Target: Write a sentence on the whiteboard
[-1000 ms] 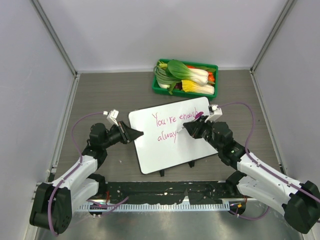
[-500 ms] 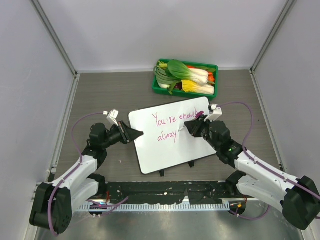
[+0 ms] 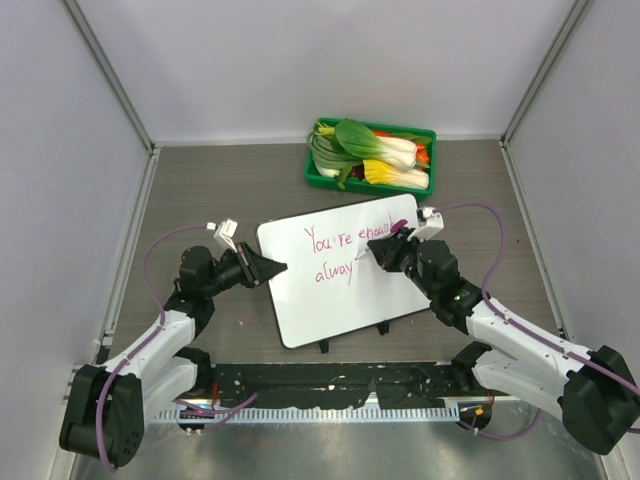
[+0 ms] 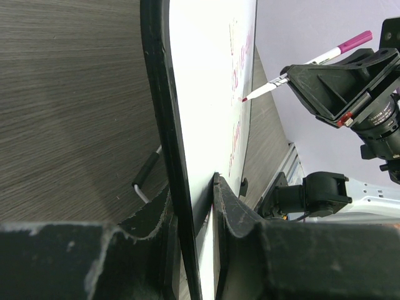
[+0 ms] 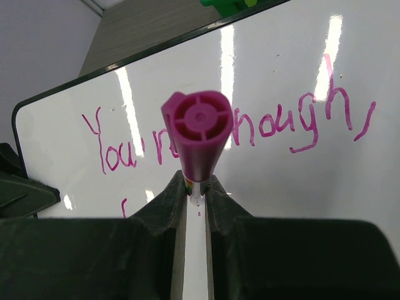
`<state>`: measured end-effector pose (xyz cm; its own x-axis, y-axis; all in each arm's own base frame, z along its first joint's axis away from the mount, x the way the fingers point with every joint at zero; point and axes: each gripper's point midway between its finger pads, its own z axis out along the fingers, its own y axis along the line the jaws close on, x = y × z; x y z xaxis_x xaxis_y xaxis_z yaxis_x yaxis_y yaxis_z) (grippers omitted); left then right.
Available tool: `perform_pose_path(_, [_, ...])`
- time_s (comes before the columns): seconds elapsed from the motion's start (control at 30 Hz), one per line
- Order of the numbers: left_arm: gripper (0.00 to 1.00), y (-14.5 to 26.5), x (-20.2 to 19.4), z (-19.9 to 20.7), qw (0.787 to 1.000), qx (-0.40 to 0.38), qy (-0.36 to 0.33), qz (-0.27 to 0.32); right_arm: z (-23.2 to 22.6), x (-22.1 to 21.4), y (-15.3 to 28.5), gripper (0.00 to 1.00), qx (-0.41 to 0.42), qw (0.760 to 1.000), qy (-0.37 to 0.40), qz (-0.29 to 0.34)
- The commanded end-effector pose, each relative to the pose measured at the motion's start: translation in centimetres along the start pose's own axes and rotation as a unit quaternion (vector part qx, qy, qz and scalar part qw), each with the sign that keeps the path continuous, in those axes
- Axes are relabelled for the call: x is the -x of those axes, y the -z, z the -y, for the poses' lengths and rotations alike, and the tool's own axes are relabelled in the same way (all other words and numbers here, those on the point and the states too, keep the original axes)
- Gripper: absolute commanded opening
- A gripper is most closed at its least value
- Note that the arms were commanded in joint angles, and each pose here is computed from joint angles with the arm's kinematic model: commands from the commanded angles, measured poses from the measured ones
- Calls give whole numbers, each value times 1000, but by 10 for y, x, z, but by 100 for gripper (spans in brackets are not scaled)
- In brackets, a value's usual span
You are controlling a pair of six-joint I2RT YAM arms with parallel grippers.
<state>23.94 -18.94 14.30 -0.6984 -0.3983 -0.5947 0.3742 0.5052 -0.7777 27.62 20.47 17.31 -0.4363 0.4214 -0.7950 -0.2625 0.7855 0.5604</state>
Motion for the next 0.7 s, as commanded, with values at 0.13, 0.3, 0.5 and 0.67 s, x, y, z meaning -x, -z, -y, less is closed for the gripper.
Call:
perform_pose_path(0.13, [0, 2, -8, -44, 995, 83, -56, -1, -11, 8, -3, 1, 21, 1000, 2, 7])
perform_pose_path(0.3, [0, 2, -8, -44, 995, 83, -56, -1, -7, 1, 1, 1, 17, 1000, 7, -6])
perform_pose_path(0.5, [0, 2, -8, -45, 995, 84, -56, -1, 0, -5, 7, 1, 8, 1000, 16, -13])
perform_pose_path(0.67, [0, 2, -8, -45, 995, 84, -56, -1, 7, -6, 9, 1, -5, 1000, 22, -13])
